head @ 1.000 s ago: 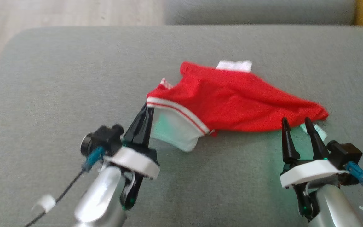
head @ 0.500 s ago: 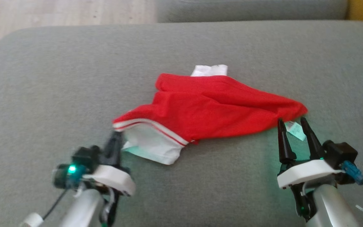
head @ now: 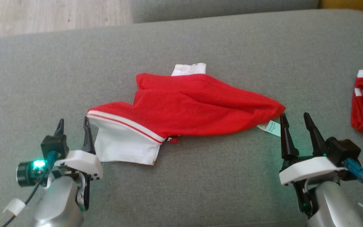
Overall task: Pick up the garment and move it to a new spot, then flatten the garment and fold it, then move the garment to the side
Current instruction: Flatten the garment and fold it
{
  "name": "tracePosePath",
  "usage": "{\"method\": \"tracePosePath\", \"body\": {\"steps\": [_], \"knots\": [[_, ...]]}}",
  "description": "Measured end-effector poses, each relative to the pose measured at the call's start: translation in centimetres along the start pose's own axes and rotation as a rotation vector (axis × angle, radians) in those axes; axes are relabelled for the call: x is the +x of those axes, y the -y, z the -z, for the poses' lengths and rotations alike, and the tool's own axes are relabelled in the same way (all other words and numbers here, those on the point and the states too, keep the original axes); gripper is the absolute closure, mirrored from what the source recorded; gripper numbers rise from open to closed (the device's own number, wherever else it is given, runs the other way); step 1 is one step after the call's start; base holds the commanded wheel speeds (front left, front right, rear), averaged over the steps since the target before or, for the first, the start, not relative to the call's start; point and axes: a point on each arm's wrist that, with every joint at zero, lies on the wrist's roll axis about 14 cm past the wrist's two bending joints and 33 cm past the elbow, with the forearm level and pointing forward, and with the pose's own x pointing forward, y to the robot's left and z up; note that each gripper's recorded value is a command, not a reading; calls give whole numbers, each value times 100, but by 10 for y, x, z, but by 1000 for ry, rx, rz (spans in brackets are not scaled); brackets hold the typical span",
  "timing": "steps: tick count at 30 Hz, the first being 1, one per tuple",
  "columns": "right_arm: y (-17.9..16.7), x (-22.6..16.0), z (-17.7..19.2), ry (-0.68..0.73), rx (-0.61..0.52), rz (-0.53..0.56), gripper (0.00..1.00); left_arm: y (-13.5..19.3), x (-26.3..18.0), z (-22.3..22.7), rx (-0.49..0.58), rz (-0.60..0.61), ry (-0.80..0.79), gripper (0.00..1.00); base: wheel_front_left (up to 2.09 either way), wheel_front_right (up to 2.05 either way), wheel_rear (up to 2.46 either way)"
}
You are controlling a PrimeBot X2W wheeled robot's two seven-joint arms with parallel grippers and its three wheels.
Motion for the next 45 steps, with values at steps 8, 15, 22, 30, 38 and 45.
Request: {"method": "tracePosePath", "body": {"steps": [8,15,22,30,38,45], "knots": [[-9,-5,-21,63,-10,-25,0,-3,-42,3,3,-24,58,0,0,0,0],[-18,-20,-3,12,-19,-50,0,5,-93,51,-99,-18,-28,0,0,0,0],[-15,-21,1,1,-17,-42,0,6,-90,53,-101,0,-31,0,0,0,0],[-7,-17,10,-26,-16,-18,0,17,-57,38,-119,52,-17,0,0,0,0],[3,-5,14,-41,-32,4,0,21,-37,70,-142,57,-141,0,0,0,0],[18,-3,26,-79,5,55,0,30,-28,74,-184,100,-167,100,0,0,0]]}}
